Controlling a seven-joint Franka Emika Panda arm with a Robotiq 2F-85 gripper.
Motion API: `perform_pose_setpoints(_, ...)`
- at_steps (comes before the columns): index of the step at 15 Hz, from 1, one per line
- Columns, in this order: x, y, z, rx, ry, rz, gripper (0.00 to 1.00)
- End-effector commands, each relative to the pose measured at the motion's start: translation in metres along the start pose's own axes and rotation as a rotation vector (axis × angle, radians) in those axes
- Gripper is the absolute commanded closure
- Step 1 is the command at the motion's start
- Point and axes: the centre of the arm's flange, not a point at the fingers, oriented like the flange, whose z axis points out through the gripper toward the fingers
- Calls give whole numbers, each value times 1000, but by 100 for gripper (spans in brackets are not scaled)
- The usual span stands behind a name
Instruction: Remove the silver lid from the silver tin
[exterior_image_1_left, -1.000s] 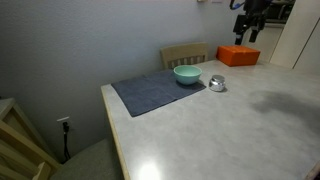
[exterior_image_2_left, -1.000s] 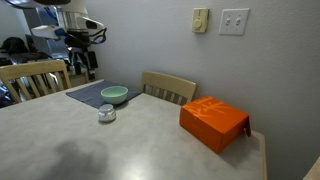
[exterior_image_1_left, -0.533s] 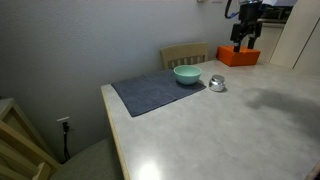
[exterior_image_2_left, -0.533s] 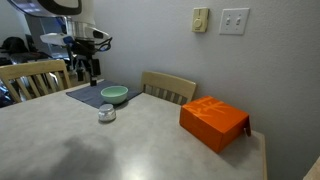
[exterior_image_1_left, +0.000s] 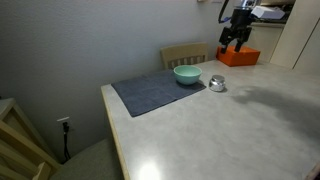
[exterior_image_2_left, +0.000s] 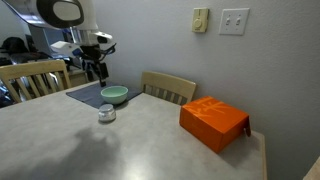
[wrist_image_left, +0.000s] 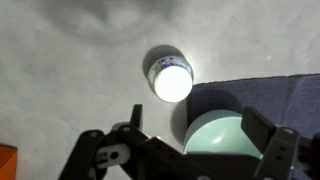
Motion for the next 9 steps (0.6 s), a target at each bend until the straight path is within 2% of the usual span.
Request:
perform_pose_setpoints(1, 12, -5, 44, 2, -16, -9, 0)
perform_pose_setpoints(6, 18, -20, 91, -72, -76, -42, 0)
perform_pose_setpoints(9, 26, -22, 101, -93, -50, -72, 0)
